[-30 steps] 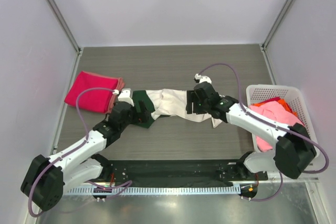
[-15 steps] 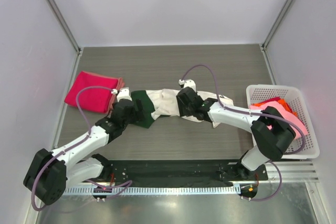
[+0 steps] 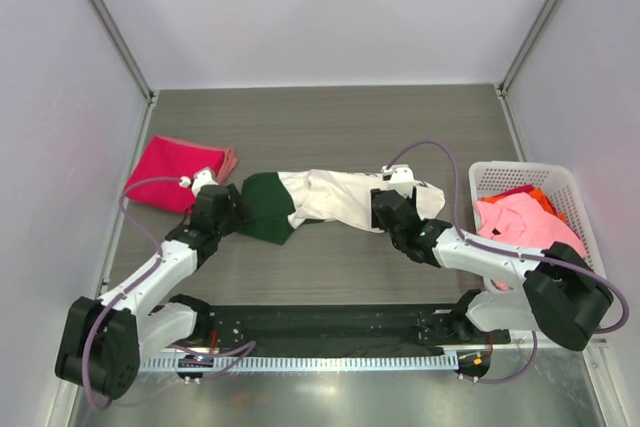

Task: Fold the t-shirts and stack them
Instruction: Flatten the tshirt out

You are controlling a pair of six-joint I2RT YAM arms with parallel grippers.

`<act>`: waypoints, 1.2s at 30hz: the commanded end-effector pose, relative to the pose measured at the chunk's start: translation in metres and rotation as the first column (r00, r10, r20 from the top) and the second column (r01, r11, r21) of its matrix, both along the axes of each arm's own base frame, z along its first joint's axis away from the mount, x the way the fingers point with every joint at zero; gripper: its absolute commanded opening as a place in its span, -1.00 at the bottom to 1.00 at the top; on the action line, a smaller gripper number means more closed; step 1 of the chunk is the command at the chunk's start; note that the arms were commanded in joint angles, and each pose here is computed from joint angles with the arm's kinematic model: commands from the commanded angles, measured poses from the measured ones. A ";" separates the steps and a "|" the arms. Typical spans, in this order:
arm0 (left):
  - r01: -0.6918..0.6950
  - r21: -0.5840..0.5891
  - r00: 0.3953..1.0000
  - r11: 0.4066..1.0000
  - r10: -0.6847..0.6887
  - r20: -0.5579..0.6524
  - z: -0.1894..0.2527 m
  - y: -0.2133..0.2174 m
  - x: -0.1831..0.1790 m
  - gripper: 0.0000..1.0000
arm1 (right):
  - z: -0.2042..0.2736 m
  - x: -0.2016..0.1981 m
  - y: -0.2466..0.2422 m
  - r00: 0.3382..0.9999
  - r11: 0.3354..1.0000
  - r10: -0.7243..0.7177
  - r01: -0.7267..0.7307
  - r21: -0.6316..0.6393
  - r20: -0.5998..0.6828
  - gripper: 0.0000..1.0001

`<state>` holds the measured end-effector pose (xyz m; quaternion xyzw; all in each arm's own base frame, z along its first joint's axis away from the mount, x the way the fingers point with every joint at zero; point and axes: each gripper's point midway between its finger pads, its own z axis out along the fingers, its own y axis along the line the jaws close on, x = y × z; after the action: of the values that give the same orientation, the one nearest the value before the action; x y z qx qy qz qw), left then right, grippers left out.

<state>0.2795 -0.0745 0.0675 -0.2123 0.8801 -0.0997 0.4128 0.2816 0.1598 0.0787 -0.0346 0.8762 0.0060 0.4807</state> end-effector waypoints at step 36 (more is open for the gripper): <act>-0.221 -0.142 0.969 0.965 0.201 -0.141 -0.020 0.011 -0.031 0.14 | 0.017 0.027 -0.027 0.971 0.978 -0.208 0.204 0.051 0.115 0.29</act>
<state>0.2433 -0.0565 0.0450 -0.3230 0.8741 -0.0886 0.3519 0.2998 0.1290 0.0850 0.0365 0.8574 -0.0448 0.5115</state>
